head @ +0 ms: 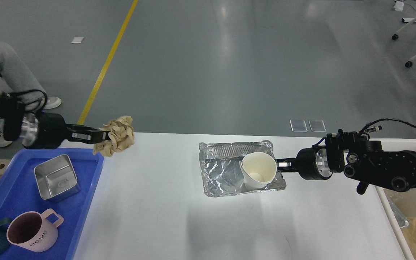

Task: Tidy desktop
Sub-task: 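Grasp the crumpled paper with the left gripper and lift it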

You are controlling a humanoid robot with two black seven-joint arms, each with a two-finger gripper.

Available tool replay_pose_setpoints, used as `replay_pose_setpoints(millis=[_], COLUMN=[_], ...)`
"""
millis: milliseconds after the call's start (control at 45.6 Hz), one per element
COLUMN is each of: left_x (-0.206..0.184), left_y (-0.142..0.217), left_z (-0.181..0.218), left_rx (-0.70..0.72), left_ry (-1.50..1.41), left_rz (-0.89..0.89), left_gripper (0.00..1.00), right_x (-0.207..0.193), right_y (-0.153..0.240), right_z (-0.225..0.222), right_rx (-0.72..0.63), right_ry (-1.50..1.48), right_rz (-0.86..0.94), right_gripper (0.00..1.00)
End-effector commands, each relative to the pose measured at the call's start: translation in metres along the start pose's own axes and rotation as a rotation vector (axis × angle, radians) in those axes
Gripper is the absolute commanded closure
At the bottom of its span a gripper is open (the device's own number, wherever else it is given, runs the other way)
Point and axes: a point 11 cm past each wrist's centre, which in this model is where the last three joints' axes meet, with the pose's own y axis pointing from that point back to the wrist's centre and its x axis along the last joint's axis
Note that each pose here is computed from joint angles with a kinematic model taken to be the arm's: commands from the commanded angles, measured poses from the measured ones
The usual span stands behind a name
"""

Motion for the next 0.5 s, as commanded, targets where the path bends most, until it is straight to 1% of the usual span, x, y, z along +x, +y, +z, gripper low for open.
replay_pose_setpoints(millis=[0, 176, 263, 329, 483], left_x=[0.050, 0.100, 0.115, 0.123, 0.128], left_y=[0.068, 0.128, 0.144, 0.147, 0.124], left_z=[0.013, 0.048, 0.065, 0.075, 0.088], left_rx=[0.001, -0.047, -0.079, -0.092, -0.115], left_ry=[-0.015, -0.044, -0.067, -0.090, -0.096], left_rz=[0.085, 0.174, 0.201, 0.229, 0.212], left_gripper=[0.98, 0.98, 0.98, 0.98, 0.97], right_x=[-0.001, -0.001, -0.001, -0.001, -0.001], right_y=[-0.001, -0.001, -0.002, -0.002, -0.003], right_z=[0.000, -0.001, -0.002, -0.003, -0.003], right_rx=[0.001, 0.002, 0.005, 0.006, 0.007], right_ry=[0.000, 0.001, 0.002, 0.003, 0.003], right_rz=[-0.002, -0.003, -0.004, -0.004, -0.005], right_gripper=[1.00, 1.00, 1.00, 1.00, 1.00])
